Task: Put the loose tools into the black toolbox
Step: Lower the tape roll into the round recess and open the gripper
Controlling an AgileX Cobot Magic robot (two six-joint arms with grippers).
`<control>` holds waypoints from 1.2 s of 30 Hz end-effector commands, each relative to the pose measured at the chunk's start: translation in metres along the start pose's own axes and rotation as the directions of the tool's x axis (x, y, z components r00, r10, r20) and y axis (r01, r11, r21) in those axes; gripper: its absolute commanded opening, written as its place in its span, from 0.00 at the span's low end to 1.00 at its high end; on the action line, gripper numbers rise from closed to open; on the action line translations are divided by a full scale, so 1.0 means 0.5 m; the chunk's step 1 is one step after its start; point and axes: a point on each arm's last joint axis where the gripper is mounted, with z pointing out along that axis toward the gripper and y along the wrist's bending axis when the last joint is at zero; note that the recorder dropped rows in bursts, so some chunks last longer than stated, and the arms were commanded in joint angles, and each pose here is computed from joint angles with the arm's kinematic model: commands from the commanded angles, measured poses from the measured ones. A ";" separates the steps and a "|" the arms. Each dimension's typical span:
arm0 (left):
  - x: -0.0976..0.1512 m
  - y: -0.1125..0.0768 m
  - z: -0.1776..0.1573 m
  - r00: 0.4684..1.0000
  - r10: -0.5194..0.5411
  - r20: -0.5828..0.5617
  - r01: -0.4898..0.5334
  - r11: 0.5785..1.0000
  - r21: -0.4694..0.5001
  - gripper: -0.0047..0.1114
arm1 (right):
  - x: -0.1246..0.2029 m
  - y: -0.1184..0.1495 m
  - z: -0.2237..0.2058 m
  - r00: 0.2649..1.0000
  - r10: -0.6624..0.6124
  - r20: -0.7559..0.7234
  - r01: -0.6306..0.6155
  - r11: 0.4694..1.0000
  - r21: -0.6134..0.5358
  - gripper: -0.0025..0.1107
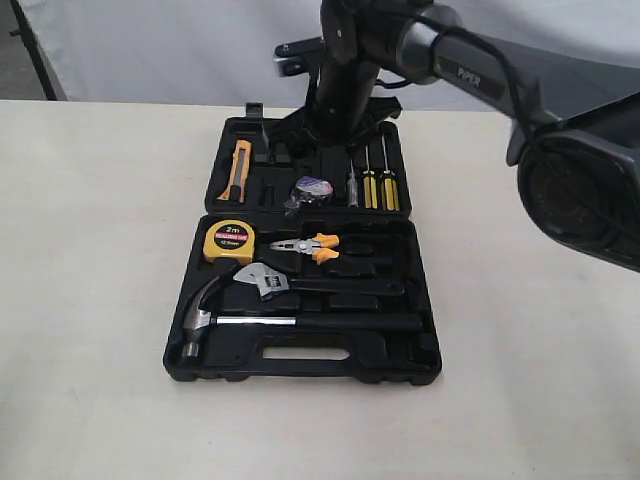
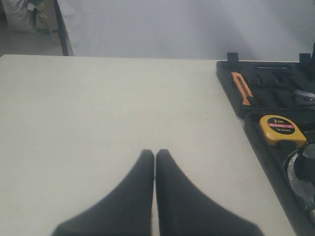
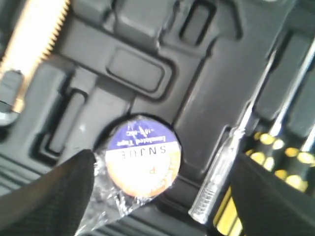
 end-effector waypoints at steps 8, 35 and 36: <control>0.003 -0.001 -0.002 1.000 -0.022 0.007 0.022 1.000 0.014 0.05 | -0.002 0.004 -0.038 1.000 0.019 -0.012 -0.019 0.998 -0.065 0.05; 0.003 -0.001 -0.002 1.000 -0.022 0.007 0.022 1.000 0.014 0.05 | -0.019 0.017 -0.033 0.994 0.106 -0.008 -0.106 0.986 -0.129 0.02; 0.003 -0.001 -0.002 1.000 -0.022 0.007 0.022 1.000 0.014 0.05 | -0.021 0.016 -0.038 0.995 0.102 0.001 -0.101 0.987 -0.123 0.02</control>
